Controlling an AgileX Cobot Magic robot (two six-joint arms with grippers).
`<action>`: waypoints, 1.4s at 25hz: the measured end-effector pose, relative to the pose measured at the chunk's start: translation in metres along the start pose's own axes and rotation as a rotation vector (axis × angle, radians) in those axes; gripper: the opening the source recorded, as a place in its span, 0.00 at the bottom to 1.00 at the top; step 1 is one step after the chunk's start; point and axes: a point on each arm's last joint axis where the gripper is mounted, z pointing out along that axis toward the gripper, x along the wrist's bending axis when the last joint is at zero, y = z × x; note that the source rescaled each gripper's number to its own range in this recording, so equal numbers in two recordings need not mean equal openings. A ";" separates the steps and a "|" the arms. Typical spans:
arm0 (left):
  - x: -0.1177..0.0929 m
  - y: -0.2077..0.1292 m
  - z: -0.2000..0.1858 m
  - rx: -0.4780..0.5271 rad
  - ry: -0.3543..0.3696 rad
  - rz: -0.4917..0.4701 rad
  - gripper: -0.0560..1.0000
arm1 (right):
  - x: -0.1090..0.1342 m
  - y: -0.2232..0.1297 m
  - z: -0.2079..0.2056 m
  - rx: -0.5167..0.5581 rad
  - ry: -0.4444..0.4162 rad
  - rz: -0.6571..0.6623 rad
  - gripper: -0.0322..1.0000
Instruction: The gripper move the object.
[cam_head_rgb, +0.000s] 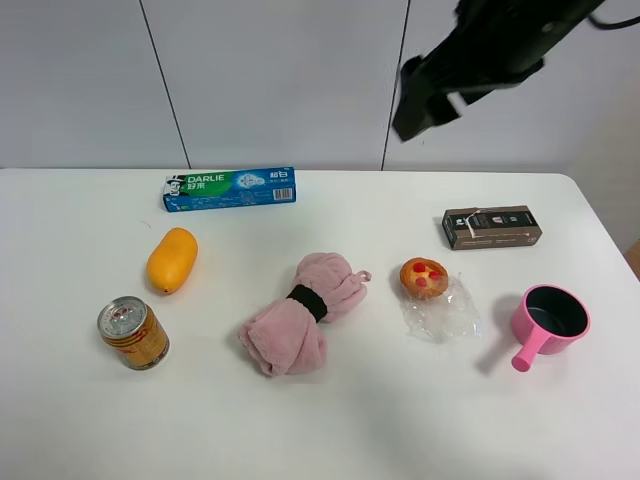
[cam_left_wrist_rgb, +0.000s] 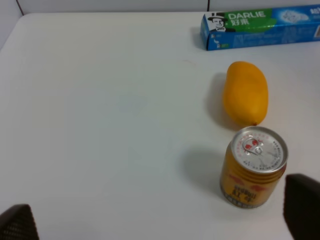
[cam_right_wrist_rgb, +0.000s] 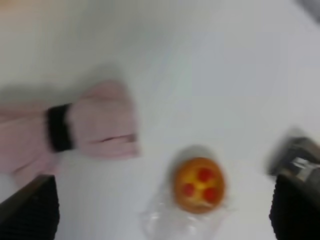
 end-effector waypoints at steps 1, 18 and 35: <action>0.000 0.000 0.000 0.000 0.000 0.000 1.00 | -0.015 -0.005 -0.005 0.003 -0.025 0.044 0.56; 0.000 0.000 0.000 0.000 0.000 0.000 1.00 | -0.053 -0.126 -0.098 -0.008 -0.285 0.389 0.56; 0.000 0.000 0.000 0.000 0.000 0.000 1.00 | 0.058 -0.306 -0.086 -0.403 -0.407 0.414 0.56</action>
